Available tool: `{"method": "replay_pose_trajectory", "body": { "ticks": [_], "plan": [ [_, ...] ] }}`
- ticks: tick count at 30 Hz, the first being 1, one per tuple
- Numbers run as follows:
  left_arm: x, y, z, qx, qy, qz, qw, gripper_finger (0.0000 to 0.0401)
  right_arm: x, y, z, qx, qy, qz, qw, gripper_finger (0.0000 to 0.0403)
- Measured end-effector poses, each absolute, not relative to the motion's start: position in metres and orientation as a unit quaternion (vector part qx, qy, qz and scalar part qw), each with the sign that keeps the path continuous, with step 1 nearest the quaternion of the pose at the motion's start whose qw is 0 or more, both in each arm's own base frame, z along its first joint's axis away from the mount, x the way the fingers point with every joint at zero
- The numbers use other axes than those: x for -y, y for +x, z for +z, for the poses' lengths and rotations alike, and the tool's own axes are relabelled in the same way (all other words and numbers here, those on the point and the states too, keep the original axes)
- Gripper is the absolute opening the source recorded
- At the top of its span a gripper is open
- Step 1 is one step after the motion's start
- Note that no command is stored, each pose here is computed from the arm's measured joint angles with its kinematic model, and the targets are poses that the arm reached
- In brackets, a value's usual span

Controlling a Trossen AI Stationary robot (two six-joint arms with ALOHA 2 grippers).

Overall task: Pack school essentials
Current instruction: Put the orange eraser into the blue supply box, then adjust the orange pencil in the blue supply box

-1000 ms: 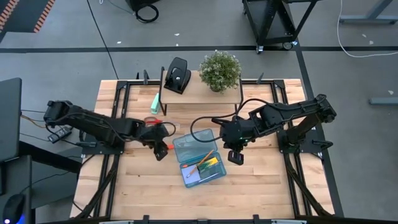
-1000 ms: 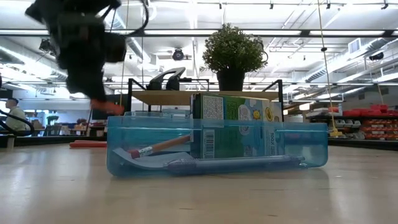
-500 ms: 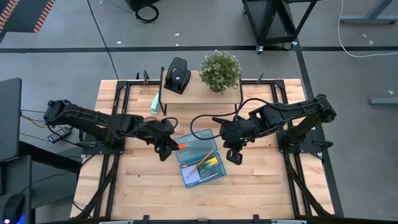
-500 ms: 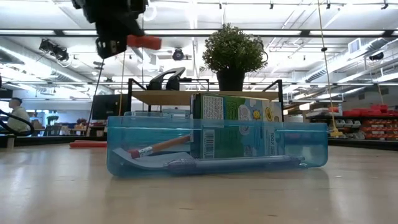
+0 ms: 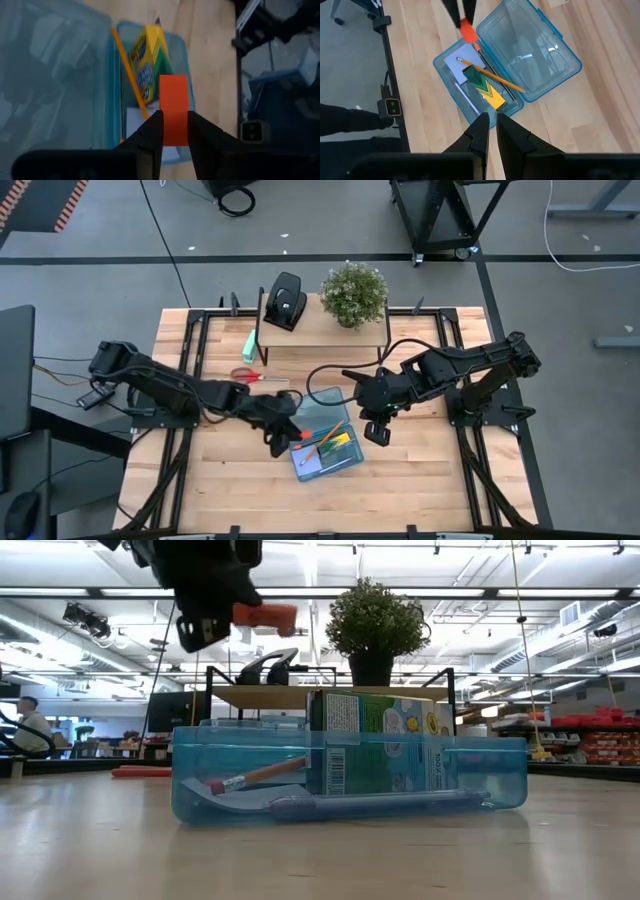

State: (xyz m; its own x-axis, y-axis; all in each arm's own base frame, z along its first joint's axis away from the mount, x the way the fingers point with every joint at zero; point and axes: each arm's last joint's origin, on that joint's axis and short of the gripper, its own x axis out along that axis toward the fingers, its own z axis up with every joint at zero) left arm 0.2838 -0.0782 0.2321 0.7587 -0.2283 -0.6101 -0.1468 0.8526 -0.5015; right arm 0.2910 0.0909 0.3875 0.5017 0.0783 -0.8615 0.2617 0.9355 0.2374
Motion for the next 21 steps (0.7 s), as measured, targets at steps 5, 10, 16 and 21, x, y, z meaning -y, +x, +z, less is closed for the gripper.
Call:
{"method": "replay_pose_trajectory", "body": {
  "ticks": [5,10,16,21],
  "plan": [
    [0.088,0.290,0.214,-0.377,-0.260,-0.024,0.888,0.0082,-0.090,0.291,0.388,-0.490,0.164,-0.065,0.854,0.0042],
    [0.090,0.295,0.198,-0.395,-0.278,0.011,0.876,0.0109,-0.088,0.293,0.389,-0.471,0.147,-0.094,0.865,0.0042],
    [0.091,0.300,0.188,-0.402,-0.282,0.019,0.871,0.0153,-0.084,0.301,0.395,-0.390,0.122,-0.169,0.897,0.0041],
    [0.093,0.299,0.188,-0.402,-0.293,0.023,0.867,0.0189,-0.079,0.296,0.391,-0.416,0.098,-0.191,0.884,0.0042]
  ]
}}
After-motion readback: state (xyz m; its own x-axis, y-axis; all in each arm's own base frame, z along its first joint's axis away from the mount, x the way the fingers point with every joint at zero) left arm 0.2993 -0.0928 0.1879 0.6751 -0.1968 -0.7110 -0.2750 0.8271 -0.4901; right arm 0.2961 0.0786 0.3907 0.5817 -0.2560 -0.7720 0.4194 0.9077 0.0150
